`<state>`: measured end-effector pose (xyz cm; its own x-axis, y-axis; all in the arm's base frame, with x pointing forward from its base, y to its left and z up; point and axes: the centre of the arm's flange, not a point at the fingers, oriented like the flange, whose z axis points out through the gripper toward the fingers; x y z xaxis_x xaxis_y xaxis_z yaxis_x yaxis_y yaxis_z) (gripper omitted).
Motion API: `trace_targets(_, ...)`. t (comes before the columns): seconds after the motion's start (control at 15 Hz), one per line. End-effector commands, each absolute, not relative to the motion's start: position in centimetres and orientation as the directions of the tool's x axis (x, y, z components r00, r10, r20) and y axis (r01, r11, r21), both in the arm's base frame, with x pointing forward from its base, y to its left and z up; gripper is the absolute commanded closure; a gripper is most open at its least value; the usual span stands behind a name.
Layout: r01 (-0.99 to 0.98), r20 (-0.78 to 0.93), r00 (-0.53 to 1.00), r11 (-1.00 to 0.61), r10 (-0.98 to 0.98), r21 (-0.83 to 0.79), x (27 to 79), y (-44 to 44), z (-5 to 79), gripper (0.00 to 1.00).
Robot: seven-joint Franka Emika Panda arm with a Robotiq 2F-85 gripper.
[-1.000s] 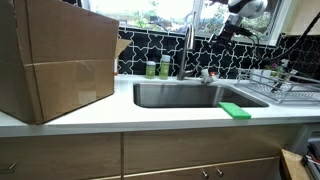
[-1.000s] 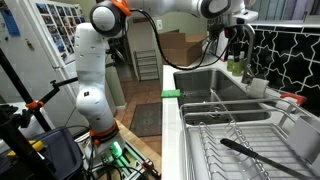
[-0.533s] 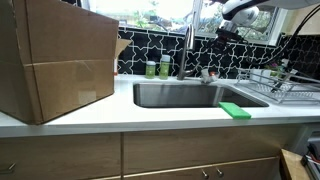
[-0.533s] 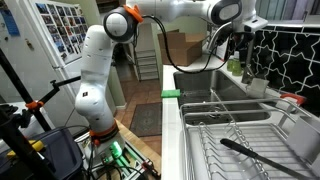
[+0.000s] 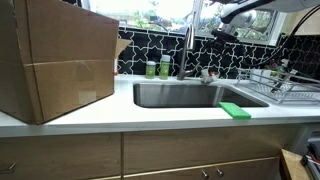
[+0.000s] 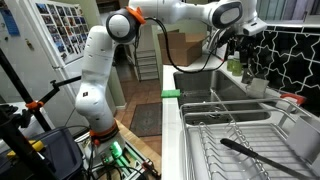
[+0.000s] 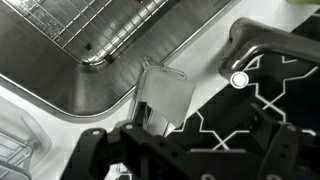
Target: Move the sponge to the opposite side of the sink
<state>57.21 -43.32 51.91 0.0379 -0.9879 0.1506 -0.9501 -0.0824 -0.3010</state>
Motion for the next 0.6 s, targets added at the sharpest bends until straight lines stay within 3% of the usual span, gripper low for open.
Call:
trace_targets(0.0,-0.941,0.133,-0.161,0.111,-0.978,-0.32,58.8,-44.8,49.0,0.0)
trace_targets(0.27,-0.915,0.111,-0.263,0.211,-0.959,-0.345,59.2,-46.0,47.2,0.0)
trace_targets(0.53,-0.917,0.088,-0.233,0.188,-0.969,-0.353,59.1,-47.2,45.7,0.0)
